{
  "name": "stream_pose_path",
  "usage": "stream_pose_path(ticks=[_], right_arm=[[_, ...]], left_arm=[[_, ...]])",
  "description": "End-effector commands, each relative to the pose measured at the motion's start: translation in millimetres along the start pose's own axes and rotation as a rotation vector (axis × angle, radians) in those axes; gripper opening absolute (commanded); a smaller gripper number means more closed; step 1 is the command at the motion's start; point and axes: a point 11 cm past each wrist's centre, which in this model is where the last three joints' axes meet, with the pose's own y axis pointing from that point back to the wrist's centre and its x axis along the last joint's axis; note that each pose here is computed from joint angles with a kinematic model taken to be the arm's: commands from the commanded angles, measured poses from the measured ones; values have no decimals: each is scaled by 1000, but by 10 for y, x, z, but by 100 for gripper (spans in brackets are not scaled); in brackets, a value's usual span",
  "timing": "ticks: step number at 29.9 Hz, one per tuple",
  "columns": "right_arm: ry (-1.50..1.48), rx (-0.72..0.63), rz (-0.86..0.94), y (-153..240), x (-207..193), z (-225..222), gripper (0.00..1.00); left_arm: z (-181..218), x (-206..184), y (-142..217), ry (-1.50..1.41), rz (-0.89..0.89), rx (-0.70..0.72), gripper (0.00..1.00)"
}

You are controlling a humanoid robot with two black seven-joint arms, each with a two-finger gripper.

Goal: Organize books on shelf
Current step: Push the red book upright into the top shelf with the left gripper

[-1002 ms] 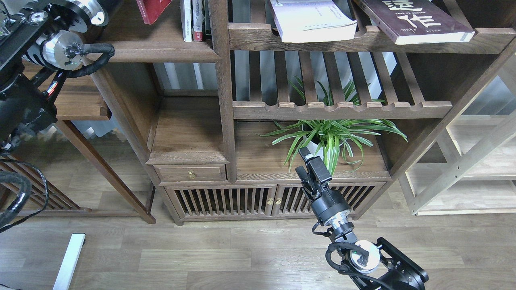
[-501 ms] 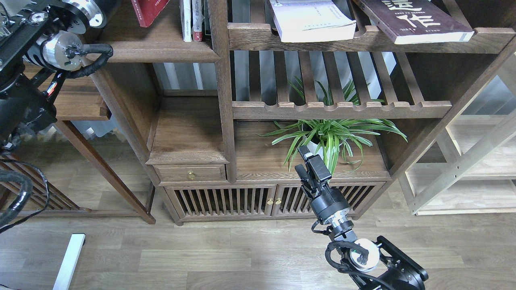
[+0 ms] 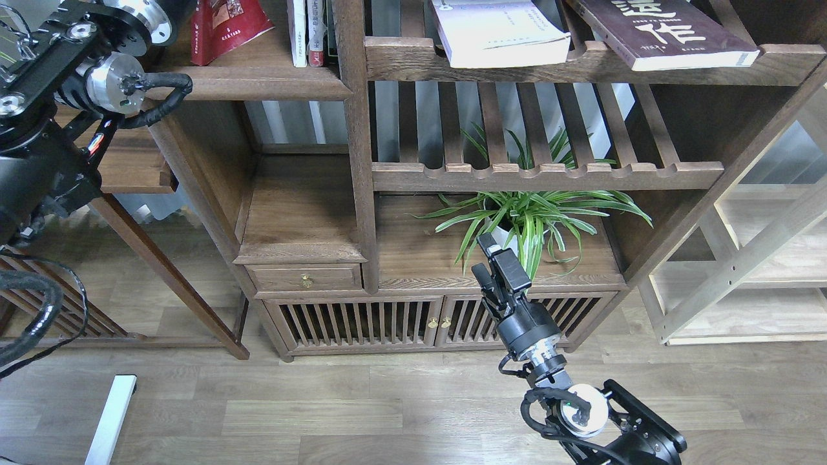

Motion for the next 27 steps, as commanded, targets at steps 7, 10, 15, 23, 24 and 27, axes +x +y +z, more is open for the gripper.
stream_pose_path(ticks=[7,10,15,23,24,27], right_arm=[[2,-3,4,26,16,14,99],[1,-4,3,31,12,21,99],[-2,-5,-3,31,-7,31,99],[3,-12,-4,42,-6,48,99],[4,-13,-4,42,-7,49,99],[3,-10,-5,44,-8,43,99]], left_arm=[[220,-188,-102,16,-8,-65,49],[353,-241,-163,20,-4,-100,49],[532,-317,-237,23,-3,-131,49],[817,-354,-245,27,-12,-203,51],[843,-345,-238,27,-13,-213,53],[982,-312,-189,18,-23,-249,68]])
